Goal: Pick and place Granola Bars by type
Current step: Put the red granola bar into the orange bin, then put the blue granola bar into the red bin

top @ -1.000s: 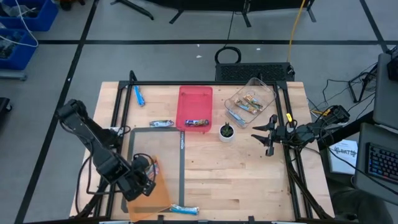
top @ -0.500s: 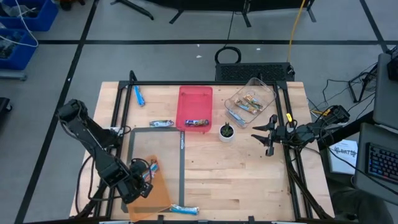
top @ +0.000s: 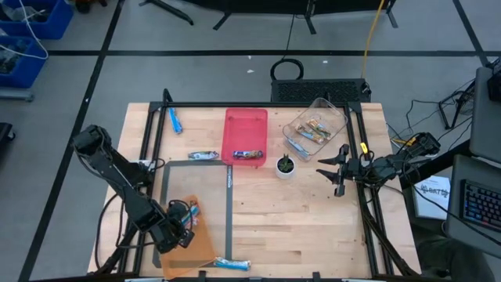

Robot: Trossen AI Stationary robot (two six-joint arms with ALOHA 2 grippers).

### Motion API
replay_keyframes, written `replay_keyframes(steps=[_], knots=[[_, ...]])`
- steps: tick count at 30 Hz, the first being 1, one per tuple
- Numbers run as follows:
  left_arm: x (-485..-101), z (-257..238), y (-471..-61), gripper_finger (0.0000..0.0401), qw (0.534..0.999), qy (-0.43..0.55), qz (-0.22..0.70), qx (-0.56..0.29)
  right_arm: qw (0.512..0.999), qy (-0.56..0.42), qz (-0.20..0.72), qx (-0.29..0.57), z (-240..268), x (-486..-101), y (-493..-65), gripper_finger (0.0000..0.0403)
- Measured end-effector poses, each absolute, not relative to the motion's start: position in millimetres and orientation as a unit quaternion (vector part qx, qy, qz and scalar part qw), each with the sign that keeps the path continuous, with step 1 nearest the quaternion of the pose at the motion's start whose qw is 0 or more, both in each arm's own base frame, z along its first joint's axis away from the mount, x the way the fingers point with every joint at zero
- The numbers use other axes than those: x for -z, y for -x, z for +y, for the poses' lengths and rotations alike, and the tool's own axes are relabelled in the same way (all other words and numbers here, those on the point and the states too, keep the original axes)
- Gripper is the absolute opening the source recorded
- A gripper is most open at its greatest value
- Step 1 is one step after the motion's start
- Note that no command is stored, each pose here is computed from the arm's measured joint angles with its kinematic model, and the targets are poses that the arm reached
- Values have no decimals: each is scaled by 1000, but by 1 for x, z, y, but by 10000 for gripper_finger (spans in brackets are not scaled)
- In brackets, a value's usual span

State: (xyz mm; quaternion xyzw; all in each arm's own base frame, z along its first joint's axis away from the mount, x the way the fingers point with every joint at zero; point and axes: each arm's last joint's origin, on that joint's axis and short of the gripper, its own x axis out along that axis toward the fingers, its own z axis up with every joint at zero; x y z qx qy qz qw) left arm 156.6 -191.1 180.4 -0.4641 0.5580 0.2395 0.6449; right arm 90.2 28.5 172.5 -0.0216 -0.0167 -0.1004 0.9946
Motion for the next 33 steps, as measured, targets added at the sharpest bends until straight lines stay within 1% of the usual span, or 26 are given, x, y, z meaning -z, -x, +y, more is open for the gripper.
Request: replay_keyframes(steps=[6,12,17,22,26,30,33], knots=[[-175,-190,-155,7,645,463,560,-236,995,22,-17,100,28,-172,-90,142],[-176,-190,-156,34,653,460,557,-226,995,22,-17,101,28,-172,-90,142],[-176,-191,-157,70,656,461,554,-225,995,22,-17,101,28,-172,-90,142],[-176,-190,-157,117,656,461,554,-225,995,22,-17,101,28,-172,-90,142],[-178,-189,-159,152,642,475,561,-218,995,22,-17,101,28,-172,-90,142],[-192,-185,-163,174,646,497,544,-197,995,22,-17,100,28,-172,-90,142],[-204,-177,-166,181,659,508,525,-179,995,22,-17,100,28,-172,-90,142]])
